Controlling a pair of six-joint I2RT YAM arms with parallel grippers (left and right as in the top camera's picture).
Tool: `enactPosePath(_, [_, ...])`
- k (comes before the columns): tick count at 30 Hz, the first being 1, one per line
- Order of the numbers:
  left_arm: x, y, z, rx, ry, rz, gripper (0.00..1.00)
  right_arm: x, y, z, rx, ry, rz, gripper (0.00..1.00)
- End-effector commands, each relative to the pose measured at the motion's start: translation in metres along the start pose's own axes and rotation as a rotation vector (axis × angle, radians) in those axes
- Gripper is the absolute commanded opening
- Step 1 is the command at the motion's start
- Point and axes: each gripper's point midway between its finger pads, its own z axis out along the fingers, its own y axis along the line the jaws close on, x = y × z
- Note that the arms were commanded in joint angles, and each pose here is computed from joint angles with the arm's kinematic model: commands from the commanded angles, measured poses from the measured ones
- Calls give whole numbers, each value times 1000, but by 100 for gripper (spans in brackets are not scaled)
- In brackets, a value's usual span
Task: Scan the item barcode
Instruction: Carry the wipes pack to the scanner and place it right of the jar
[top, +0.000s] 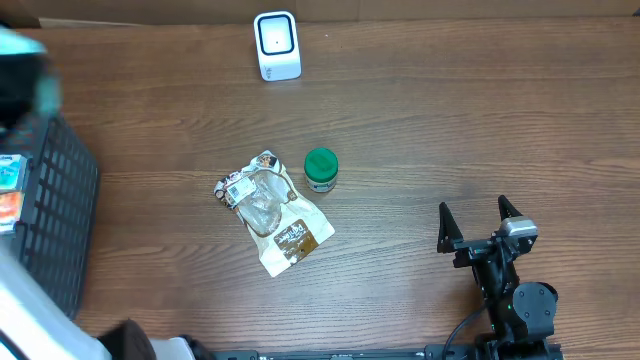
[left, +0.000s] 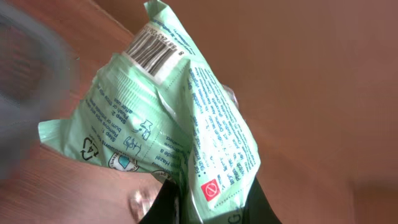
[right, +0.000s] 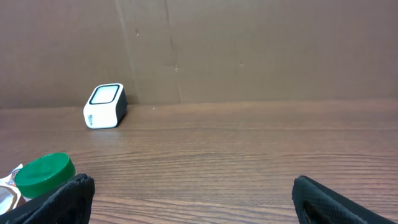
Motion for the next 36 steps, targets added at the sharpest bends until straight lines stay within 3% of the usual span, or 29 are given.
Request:
enactPosePath(1, [43, -34, 19, -62, 99, 184, 4, 2, -2, 0, 10, -4, -1, 100])
enactPosePath(9, [187, -97, 108, -67, 483, 516, 4, 2, -2, 0, 10, -4, -1, 100])
enactPosePath(17, [331, -116, 210, -71, 749, 712, 4, 2, -2, 0, 10, -4, -1, 100])
enactPosePath(23, [402, -113, 245, -70, 894, 747, 4, 2, -2, 0, 10, -4, -1, 100])
enactPosePath(29, [437, -103, 253, -101, 973, 751, 5, 2, -2, 0, 10, -4, -1, 100])
enactPosePath(31, [439, -105, 254, -97, 972, 754, 13, 2, -2, 0, 10, -4, -1, 100])
enactPosePath(32, [439, -106, 254, -91, 970, 753, 20, 2, -2, 0, 10, -4, -1, 100])
enactPosePath(33, [439, -108, 254, -81, 970, 750, 35, 2, -2, 0, 10, -4, -1, 100])
enactPosePath(36, [438, -109, 255, -79, 965, 747, 51, 2, -2, 0, 10, -4, -1, 100])
